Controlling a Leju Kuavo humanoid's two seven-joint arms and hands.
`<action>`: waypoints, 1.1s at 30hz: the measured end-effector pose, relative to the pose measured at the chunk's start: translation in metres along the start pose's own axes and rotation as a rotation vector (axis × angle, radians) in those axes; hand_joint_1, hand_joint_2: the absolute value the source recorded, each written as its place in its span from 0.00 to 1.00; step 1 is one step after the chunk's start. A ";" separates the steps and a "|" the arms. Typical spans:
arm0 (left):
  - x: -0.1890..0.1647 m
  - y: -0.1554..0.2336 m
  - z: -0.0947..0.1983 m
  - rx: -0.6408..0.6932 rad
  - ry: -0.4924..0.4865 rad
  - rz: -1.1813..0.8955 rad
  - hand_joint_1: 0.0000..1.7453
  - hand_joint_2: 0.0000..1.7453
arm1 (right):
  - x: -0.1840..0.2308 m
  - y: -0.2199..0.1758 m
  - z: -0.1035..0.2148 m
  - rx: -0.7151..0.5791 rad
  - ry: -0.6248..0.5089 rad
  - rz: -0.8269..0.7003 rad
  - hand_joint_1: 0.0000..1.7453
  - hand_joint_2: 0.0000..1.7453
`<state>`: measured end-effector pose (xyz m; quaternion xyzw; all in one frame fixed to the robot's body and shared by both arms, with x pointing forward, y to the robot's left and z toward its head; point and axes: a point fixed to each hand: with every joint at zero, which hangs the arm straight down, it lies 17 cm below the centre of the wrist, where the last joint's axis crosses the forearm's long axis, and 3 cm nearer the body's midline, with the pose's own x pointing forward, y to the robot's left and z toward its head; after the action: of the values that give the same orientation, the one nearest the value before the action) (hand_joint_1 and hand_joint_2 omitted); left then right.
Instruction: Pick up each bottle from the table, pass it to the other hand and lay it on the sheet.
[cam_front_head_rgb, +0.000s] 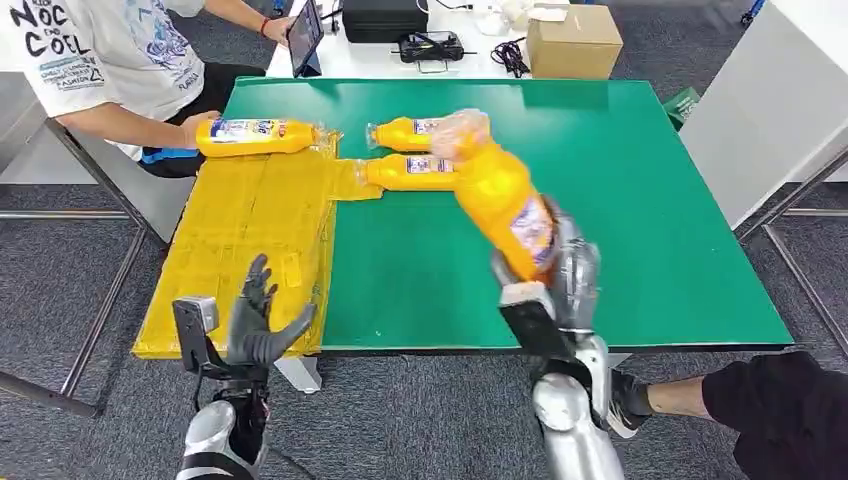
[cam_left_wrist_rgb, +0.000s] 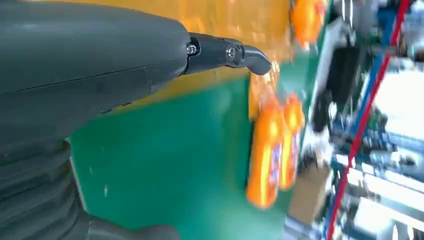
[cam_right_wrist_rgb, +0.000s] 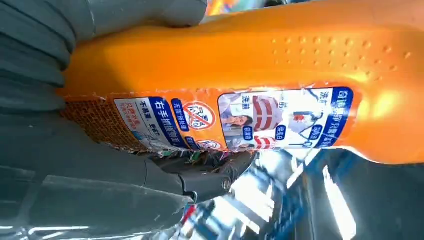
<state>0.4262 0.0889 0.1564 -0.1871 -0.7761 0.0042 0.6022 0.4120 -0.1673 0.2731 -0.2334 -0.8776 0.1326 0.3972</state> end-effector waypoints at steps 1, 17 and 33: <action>0.001 -0.006 0.000 -0.017 -0.002 0.021 0.00 1.00 | -0.001 -0.008 0.001 -0.024 0.000 0.003 1.00 1.00; 0.032 -0.089 0.028 -0.330 -0.040 0.439 0.00 1.00 | -0.017 0.003 0.030 0.023 0.047 -0.108 1.00 1.00; 0.029 -0.129 0.053 -0.505 -0.009 0.439 0.00 1.00 | 0.020 0.180 0.111 0.463 0.094 -0.323 1.00 1.00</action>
<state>0.3336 -0.0106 0.1989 -0.4931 -0.6964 -0.0581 0.5181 0.3710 -0.0085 0.1380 0.0005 -0.8303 0.2534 0.4964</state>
